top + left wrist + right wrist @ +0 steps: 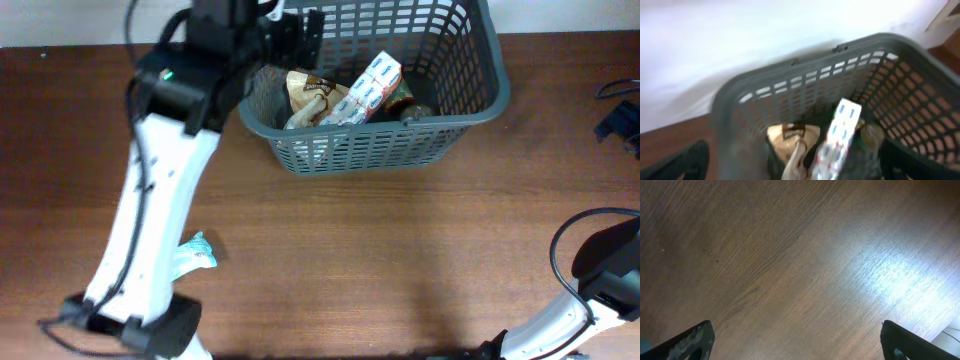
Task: Pack container
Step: 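Drop the snack bag into the basket by opening the left gripper, then move the left gripper down onto the mint-green packet and grasp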
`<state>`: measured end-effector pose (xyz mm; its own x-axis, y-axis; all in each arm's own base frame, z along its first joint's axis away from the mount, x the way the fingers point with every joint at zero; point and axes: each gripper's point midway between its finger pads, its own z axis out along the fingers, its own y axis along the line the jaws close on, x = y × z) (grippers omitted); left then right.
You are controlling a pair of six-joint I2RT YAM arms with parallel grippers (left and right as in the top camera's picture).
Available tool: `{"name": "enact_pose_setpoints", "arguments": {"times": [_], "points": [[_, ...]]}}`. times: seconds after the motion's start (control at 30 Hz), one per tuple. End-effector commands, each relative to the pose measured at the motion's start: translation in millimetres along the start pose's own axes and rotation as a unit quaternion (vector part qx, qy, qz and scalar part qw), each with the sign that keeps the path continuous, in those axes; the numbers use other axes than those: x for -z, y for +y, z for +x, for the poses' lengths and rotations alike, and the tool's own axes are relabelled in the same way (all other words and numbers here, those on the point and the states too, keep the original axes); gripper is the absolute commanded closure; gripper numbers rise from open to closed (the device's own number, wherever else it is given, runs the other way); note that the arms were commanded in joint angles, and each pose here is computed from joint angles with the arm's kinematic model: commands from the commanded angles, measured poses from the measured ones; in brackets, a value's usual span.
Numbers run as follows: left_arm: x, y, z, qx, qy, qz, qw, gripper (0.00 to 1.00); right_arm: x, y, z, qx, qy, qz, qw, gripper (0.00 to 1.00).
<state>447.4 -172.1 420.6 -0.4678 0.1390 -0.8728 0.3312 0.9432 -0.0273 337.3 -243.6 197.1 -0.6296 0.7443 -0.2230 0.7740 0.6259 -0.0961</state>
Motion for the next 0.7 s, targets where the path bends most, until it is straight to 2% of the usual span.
{"name": "enact_pose_setpoints", "arguments": {"times": [0.0,0.13,0.23,0.3,0.37,0.47,0.57,0.63,0.67], "points": [[20,25,-1,0.018,-0.002,-0.065,0.998,0.0,3,-2,0,0.0,-0.004,-0.002,1.0,0.01],[39,54,9,0.126,0.003,-0.117,0.985,0.0,3,-2,0,0.0,-0.004,-0.002,1.0,0.01],[50,81,20,0.228,0.004,-0.158,0.961,0.0,3,-2,0,0.0,-0.004,-0.002,1.0,0.01],[56,102,31,0.302,0.008,-0.187,0.935,0.01,3,-2,0,0.0,-0.004,-0.002,1.0,0.01],[62,121,48,0.381,0.016,-0.216,0.899,0.0,3,-2,0,0.0,-0.004,-0.002,1.0,0.01],[75,147,80,0.497,0.032,-0.268,0.824,0.0,3,-2,0,0.0,-0.004,-0.002,1.0,0.01],[95,162,123,0.626,0.049,-0.336,0.703,0.0,3,-2,0,0.0,-0.004,-0.002,1.0,0.01],[108,162,149,0.696,0.061,-0.374,0.61,0.0,3,-2,0,0.0,-0.004,-0.002,1.0,0.01],[106,162,154,0.712,0.066,-0.375,0.59,0.01,3,-2,0,0.0,-0.004,-0.002,1.0,0.01]]}}
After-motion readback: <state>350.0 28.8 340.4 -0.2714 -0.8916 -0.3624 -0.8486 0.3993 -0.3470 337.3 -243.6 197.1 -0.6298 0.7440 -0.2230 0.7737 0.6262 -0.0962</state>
